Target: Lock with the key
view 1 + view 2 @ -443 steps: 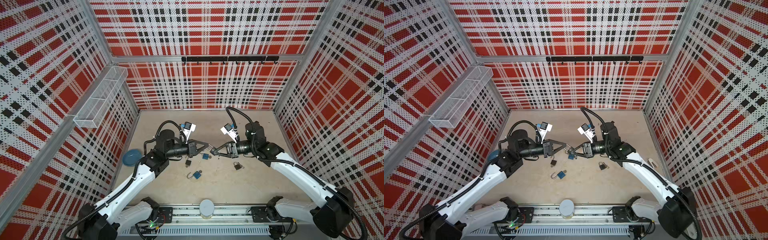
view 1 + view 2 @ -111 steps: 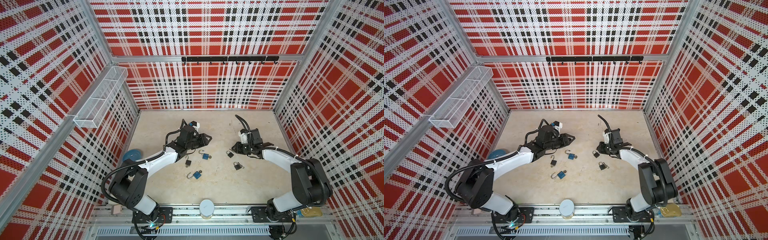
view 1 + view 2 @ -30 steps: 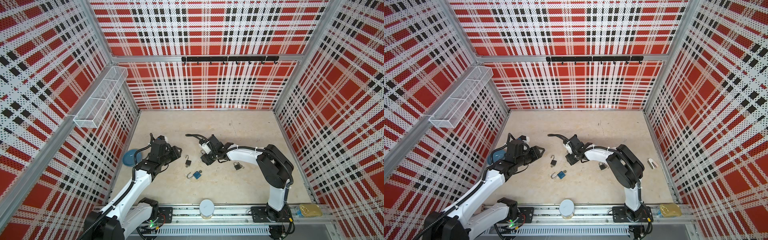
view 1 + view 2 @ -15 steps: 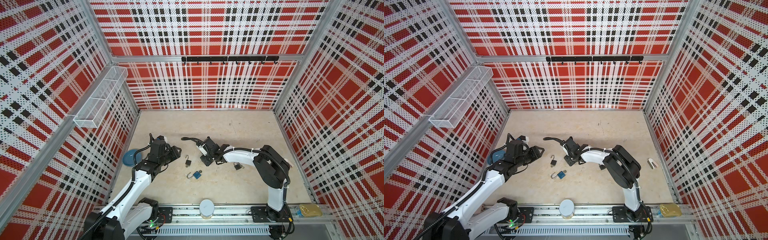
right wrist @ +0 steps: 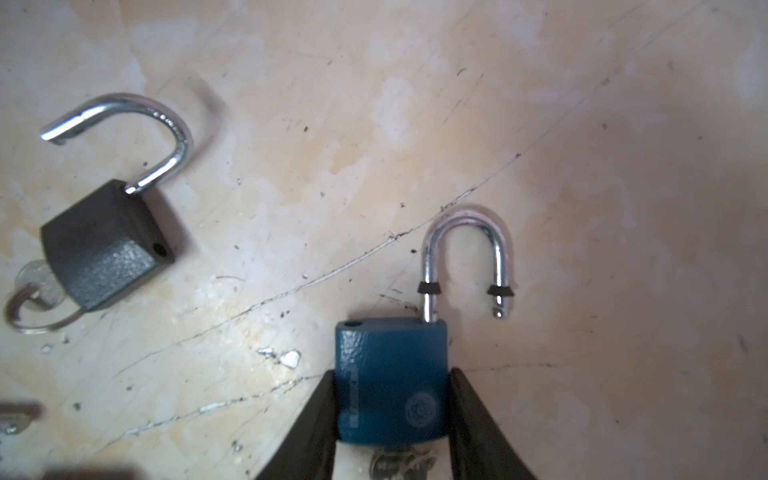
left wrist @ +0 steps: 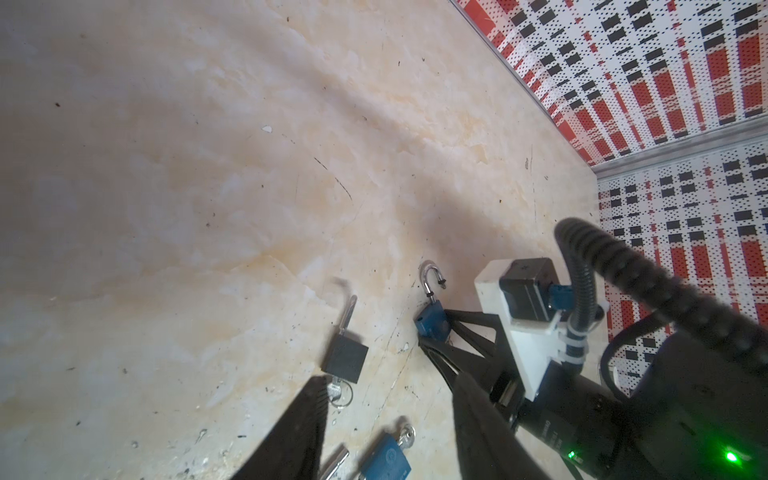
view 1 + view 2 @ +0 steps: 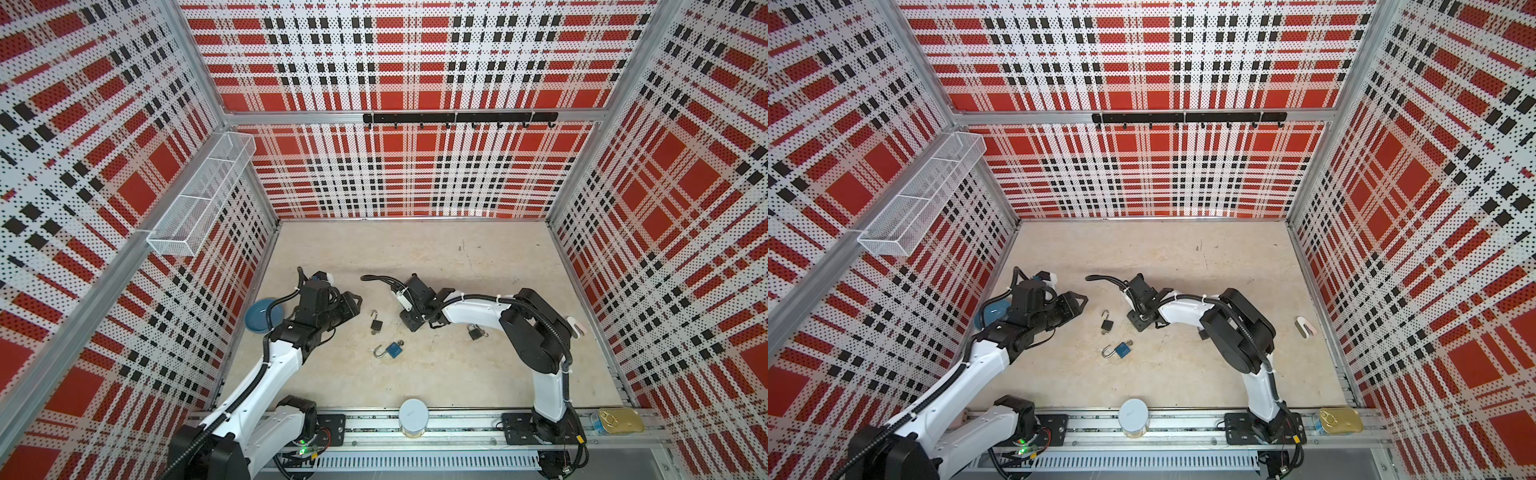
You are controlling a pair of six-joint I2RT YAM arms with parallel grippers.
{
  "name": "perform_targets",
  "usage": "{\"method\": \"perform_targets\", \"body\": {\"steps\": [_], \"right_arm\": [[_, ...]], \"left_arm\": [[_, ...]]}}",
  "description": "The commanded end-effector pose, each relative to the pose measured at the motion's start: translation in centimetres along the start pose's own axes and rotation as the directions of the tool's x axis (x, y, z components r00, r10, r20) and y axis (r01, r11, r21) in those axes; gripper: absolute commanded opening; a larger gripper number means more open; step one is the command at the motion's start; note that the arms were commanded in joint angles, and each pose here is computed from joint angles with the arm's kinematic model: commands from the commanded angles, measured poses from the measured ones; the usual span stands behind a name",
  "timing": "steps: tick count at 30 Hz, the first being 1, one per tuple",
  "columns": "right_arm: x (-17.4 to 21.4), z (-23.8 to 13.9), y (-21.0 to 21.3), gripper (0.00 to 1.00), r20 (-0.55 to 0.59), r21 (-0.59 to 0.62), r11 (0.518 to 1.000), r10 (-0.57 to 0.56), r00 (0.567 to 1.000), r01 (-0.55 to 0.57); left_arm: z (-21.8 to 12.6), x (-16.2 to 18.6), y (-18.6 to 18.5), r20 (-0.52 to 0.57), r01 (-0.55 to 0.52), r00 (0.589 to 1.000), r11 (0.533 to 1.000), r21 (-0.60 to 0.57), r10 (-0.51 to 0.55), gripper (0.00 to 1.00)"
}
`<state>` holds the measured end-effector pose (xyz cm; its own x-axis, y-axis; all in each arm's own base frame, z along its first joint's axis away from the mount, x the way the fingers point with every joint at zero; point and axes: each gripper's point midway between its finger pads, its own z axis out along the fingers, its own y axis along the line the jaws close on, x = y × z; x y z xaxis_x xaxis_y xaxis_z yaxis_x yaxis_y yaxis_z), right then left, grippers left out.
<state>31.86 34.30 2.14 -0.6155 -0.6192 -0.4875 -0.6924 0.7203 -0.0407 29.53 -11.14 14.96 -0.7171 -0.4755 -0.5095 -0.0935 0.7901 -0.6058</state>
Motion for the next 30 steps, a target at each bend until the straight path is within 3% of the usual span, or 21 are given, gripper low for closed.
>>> {"method": "perform_targets", "body": {"steps": [1,6,10,23,30], "right_arm": [[-0.2,0.9,0.1,0.39,-0.002,0.005,1.0,-0.015,1.0,0.015],[-0.3,0.7,0.1,0.22,0.002,0.005,1.0,-0.01,1.0,0.01],[-1.3,-1.0,0.2,0.16,0.049,-0.009,1.0,0.001,0.999,-0.001],[-3.7,-11.1,0.6,0.11,0.226,-0.082,0.997,0.017,0.974,0.001],[-3.4,-14.6,0.7,0.11,0.272,-0.09,0.996,0.02,0.962,0.005]], "left_arm": [[-0.2,-0.2,0.0,0.015,-0.001,1.0,1.0,0.012,0.001,0.52],[-0.2,-0.2,0.0,0.014,-0.002,1.0,1.0,0.012,0.001,0.52],[-0.2,-0.2,-0.3,0.009,-0.011,1.0,1.0,0.027,0.011,0.5],[0.0,0.1,-4.6,-0.024,-0.049,0.998,0.983,0.175,0.054,0.45],[1.3,2.7,-9.5,-0.101,-0.082,0.988,0.95,0.3,0.117,0.45]]}}
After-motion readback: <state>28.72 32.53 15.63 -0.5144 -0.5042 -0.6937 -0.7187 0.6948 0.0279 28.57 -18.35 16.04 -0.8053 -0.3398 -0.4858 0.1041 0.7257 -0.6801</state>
